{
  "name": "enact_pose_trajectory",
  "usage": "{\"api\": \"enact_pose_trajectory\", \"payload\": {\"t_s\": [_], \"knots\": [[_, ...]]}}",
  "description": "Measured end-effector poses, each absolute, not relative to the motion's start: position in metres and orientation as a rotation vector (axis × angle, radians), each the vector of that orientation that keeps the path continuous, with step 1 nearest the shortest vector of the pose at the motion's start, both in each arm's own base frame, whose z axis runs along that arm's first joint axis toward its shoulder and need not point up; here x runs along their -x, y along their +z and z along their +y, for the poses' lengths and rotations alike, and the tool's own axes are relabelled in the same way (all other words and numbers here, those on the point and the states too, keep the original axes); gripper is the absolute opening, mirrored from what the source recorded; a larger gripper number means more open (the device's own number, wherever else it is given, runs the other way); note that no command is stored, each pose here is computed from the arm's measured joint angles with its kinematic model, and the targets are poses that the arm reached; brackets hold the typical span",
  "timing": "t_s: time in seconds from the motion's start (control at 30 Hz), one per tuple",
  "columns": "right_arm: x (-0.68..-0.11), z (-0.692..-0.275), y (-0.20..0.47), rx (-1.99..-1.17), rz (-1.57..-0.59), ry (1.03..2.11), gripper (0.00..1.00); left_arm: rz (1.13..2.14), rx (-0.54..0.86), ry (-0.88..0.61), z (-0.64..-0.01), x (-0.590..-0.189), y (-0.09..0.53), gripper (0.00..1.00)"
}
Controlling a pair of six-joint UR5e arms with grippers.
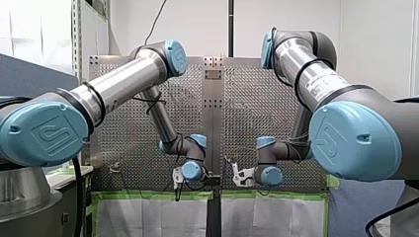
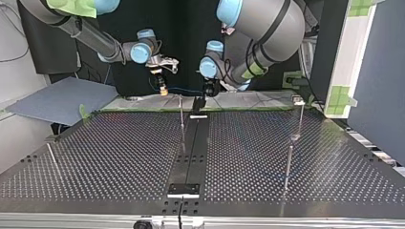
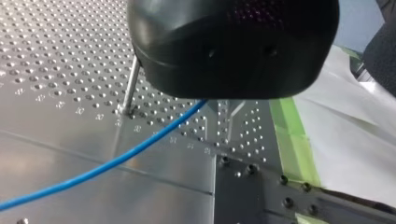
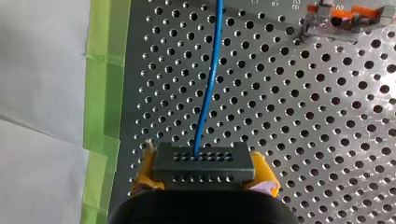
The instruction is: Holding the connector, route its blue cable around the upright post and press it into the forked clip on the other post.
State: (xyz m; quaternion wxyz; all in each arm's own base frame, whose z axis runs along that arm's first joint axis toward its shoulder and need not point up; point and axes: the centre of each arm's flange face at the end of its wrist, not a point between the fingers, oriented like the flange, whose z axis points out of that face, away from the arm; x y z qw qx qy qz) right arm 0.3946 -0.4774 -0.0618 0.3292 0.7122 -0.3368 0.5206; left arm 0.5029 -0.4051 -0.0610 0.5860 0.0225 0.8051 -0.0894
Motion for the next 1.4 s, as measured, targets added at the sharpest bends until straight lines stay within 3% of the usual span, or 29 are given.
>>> {"api": "enact_pose_trajectory", "payload": {"t_s": [0.33, 0.63, 0.73, 0.77, 1.4], "knots": [[-0.395, -0.480, -0.060, -1.870, -0.885, 1.354, 0.00, 1.830, -0.046, -0.232, -0.405, -0.489, -0.037, 0.16], [-0.395, -0.479, -0.060, -1.873, -0.887, 1.344, 0.00, 1.855, -0.085, -0.221, -0.402, -0.460, -0.043, 0.16], [-0.395, -0.480, -0.058, -1.870, -0.887, 1.343, 0.00, 1.859, -0.097, -0.216, -0.403, -0.453, -0.045, 0.09], [-0.395, -0.480, -0.057, -1.868, -0.886, 1.344, 0.00, 1.859, -0.100, -0.213, -0.404, -0.452, -0.046, 0.02], [-0.375, -0.506, -0.028, -1.815, -0.908, 1.338, 0.00, 1.835, -0.133, -0.215, -0.424, -0.445, -0.040, 0.02]]}}
